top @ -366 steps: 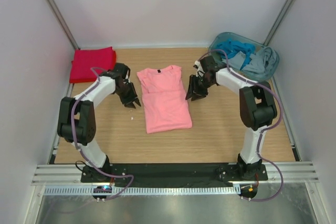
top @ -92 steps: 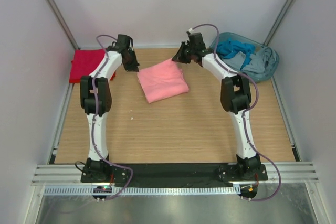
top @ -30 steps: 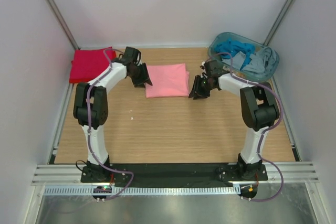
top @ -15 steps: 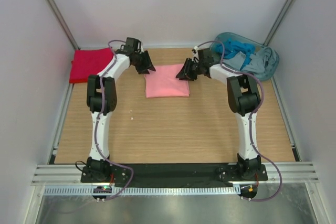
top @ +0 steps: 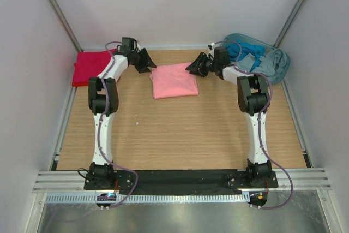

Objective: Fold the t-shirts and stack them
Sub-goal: Fold the tshirt

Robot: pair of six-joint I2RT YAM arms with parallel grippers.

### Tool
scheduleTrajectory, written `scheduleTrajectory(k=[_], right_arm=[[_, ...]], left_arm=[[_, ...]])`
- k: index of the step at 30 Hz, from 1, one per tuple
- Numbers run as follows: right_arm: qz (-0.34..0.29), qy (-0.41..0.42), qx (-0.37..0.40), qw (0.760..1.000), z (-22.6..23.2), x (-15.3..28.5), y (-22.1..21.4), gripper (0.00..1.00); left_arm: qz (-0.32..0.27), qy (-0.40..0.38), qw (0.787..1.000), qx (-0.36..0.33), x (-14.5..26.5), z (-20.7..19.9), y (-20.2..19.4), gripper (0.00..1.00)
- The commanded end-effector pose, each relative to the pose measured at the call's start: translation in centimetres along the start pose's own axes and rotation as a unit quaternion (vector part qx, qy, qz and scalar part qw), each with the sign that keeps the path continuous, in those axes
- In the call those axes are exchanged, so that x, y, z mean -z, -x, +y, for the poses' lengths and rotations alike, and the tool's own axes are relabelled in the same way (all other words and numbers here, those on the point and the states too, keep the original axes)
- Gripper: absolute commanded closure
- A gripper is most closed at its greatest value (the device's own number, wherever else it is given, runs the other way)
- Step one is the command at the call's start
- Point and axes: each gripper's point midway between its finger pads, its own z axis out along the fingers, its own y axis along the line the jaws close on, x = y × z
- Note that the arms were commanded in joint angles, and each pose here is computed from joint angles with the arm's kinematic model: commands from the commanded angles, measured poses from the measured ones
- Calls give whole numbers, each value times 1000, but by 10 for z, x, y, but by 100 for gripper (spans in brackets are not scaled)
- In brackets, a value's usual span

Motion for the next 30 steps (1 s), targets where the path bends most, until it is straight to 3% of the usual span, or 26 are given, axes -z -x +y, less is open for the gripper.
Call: scheduleTrajectory(k=[1, 4, 6, 13, 17, 21, 26, 30], right_arm=[[-17, 44, 39, 998, 69, 24, 22, 54], [11, 55, 51, 997, 88, 35, 7, 65], [45, 36, 37, 998, 77, 38, -16, 69], [98, 41, -3, 994, 36, 31, -65, 71], [127, 10, -22, 992, -4, 32, -94, 71], [131, -23, -12, 991, -15, 52, -102, 71], [153, -41, -10, 987, -11, 73, -119, 69], [133, -48, -7, 990, 11, 88, -112, 64]], left_arm=[[-34, -61, 997, -34, 69, -66, 15, 51], [-13, -67, 997, -38, 82, -71, -11, 51], [6, -69, 997, -43, 81, -71, -27, 51], [112, -55, 992, -25, 50, -32, -117, 53], [136, -9, 990, -26, 38, 8, -142, 54], [129, 43, 990, -28, 48, 35, -140, 55], [112, 64, 991, -32, 71, 29, -131, 55], [74, 75, 993, -45, 93, 17, -110, 52]])
